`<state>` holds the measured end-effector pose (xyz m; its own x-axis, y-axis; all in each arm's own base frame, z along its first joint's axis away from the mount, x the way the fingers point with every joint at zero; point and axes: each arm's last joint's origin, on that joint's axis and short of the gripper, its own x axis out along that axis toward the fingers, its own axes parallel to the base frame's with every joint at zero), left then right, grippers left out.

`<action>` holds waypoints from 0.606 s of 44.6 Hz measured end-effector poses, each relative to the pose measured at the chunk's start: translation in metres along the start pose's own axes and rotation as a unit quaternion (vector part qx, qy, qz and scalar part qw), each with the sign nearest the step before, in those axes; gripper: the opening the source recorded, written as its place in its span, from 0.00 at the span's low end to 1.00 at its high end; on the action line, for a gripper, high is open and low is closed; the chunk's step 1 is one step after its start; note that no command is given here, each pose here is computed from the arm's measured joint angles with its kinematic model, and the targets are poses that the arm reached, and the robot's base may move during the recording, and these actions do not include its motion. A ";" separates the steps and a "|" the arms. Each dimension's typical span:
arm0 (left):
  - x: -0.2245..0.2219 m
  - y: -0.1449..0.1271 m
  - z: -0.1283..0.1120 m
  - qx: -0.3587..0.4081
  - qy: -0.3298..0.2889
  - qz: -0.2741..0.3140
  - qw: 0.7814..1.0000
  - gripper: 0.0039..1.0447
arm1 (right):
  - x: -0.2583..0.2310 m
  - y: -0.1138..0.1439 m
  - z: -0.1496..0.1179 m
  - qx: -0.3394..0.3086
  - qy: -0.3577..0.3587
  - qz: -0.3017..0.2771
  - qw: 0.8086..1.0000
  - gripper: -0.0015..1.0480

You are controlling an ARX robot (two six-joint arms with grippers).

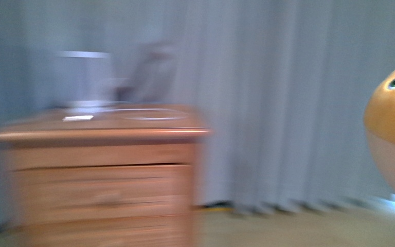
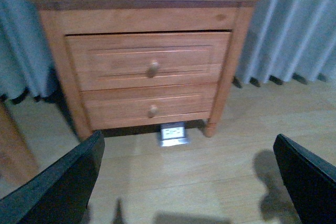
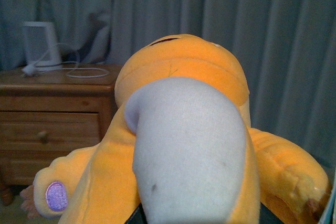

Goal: Put away toys

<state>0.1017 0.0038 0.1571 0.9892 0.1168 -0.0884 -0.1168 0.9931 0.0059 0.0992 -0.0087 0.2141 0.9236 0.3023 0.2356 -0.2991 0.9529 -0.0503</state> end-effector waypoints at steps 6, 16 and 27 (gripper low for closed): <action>0.000 0.000 0.000 0.000 0.002 -0.002 1.000 0.94 | 0.000 0.000 0.000 -0.001 -0.001 -0.002 1.000 0.09; 0.000 0.000 0.000 0.000 0.002 -0.001 1.000 0.94 | 0.000 0.000 0.000 -0.001 -0.001 -0.001 1.000 0.09; 0.000 0.000 0.000 0.000 0.002 0.000 1.000 0.94 | 0.000 0.000 0.000 -0.001 -0.001 -0.002 1.000 0.09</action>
<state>0.1019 0.0037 0.1567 0.9888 0.1168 -0.0929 -0.1167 0.9931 0.0065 0.0990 -0.0088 0.2143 0.9244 0.2985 0.2376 -0.2950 0.9541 -0.0510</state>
